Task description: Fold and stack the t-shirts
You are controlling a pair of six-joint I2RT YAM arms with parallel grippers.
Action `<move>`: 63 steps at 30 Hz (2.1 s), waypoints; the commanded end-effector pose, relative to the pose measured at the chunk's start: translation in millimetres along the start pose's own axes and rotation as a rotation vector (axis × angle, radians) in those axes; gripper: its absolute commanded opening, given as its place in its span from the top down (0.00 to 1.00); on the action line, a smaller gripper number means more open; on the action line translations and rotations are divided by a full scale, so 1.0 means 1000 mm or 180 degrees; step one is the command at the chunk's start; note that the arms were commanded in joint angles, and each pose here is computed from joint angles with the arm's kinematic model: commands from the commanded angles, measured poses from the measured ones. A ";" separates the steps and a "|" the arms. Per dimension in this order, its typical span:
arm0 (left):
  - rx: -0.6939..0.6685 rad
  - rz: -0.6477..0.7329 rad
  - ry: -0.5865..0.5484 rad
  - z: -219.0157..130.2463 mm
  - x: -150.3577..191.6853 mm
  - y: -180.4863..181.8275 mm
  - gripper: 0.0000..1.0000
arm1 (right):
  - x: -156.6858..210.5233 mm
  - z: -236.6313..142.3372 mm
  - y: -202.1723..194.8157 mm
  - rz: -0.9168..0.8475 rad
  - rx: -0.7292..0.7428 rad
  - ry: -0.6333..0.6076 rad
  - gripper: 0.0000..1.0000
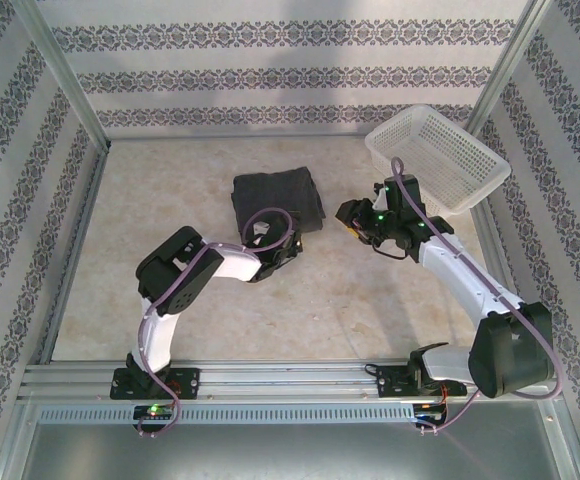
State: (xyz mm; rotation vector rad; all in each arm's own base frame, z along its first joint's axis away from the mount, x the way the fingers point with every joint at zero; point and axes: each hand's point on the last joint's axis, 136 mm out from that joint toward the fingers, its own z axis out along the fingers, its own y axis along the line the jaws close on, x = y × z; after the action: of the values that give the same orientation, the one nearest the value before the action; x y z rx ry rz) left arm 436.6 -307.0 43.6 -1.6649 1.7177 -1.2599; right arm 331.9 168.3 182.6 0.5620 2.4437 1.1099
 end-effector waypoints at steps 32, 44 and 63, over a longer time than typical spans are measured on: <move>-0.0550 0.1122 0.0650 -0.062 -0.401 -0.060 1.00 | -0.004 0.009 0.047 -0.0423 -0.0475 0.0258 0.56; -0.0075 0.0793 0.0394 -0.030 -0.419 -0.099 1.00 | -0.003 0.016 0.066 -0.0514 -0.0658 0.0294 0.56; -0.0373 0.1718 -0.0617 -0.176 -0.339 -0.167 0.00 | -0.036 -0.039 0.073 -0.0717 -0.0583 -0.0516 0.02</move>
State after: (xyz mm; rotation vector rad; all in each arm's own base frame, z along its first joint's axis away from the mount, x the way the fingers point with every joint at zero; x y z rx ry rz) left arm 477.5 94.7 143.0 -1.2496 1.9404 -0.9576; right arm 355.7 197.1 263.0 0.2600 2.2046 1.2774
